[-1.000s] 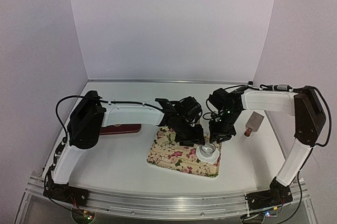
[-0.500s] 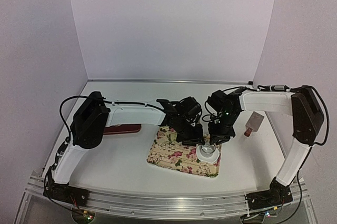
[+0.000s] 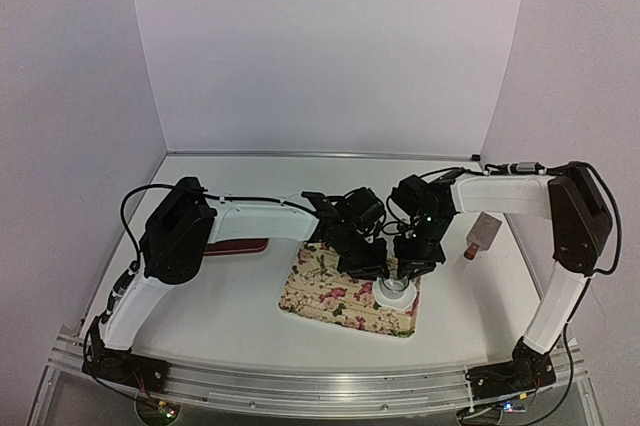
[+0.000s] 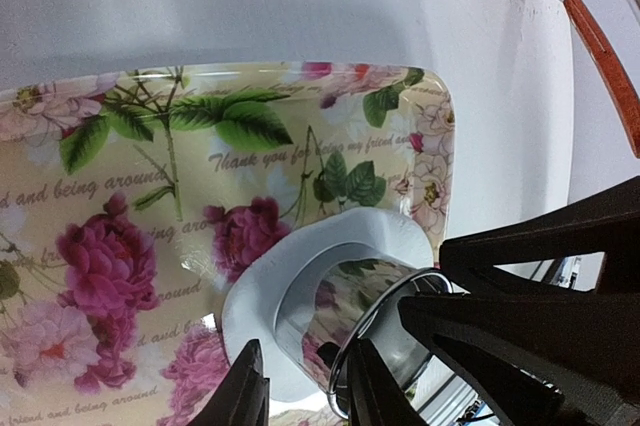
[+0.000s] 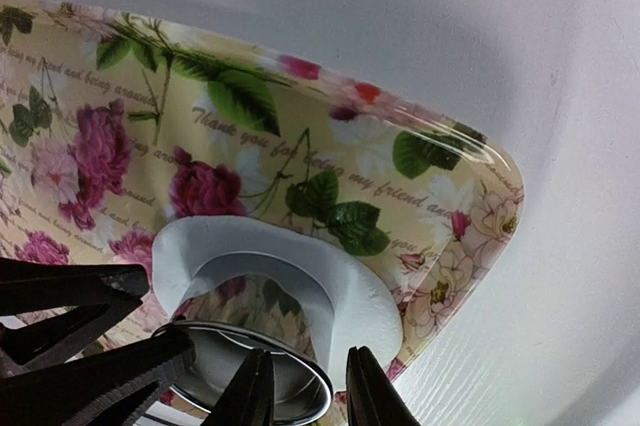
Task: Roll out the dumpling wrappers from the dough
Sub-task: Press the dumpling wrapper onto the work surface.
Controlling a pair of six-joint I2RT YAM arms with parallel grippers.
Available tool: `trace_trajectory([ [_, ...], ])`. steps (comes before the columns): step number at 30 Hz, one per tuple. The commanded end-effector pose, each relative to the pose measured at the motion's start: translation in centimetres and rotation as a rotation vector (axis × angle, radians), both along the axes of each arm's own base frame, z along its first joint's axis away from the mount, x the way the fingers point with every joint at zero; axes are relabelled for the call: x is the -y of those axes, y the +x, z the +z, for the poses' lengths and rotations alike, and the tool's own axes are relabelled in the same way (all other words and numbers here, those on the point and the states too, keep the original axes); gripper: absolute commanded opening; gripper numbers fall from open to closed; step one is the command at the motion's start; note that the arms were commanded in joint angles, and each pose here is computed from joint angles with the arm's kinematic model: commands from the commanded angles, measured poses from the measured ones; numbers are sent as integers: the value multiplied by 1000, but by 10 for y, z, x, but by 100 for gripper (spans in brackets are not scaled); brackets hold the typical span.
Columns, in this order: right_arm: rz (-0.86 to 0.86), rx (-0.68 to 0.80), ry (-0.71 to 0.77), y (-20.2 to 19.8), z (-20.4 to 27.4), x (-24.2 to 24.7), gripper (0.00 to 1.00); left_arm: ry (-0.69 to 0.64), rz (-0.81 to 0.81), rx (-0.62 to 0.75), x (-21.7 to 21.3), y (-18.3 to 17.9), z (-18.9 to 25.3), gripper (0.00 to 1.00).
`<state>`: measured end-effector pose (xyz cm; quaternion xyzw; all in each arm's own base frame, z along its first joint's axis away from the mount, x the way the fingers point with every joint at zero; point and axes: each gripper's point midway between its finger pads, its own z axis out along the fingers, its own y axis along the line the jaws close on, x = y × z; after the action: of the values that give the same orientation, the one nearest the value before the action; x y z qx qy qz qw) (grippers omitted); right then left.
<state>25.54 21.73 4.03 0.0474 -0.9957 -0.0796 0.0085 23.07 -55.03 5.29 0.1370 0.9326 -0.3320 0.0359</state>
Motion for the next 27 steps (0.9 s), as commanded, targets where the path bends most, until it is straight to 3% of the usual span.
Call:
trace_trajectory([
  [1, 24, -11, -14, -5, -6, -1, 0, -59, -6, 19, 13, 7, 16, 24],
  [11, 36, -11, -14, -7, -6, -2, 0, -52, -12, 3, 12, 4, 10, 15],
  [27, 41, 16, -10, -9, 2, -5, 0, -47, -15, -8, 11, 1, 7, 12],
])
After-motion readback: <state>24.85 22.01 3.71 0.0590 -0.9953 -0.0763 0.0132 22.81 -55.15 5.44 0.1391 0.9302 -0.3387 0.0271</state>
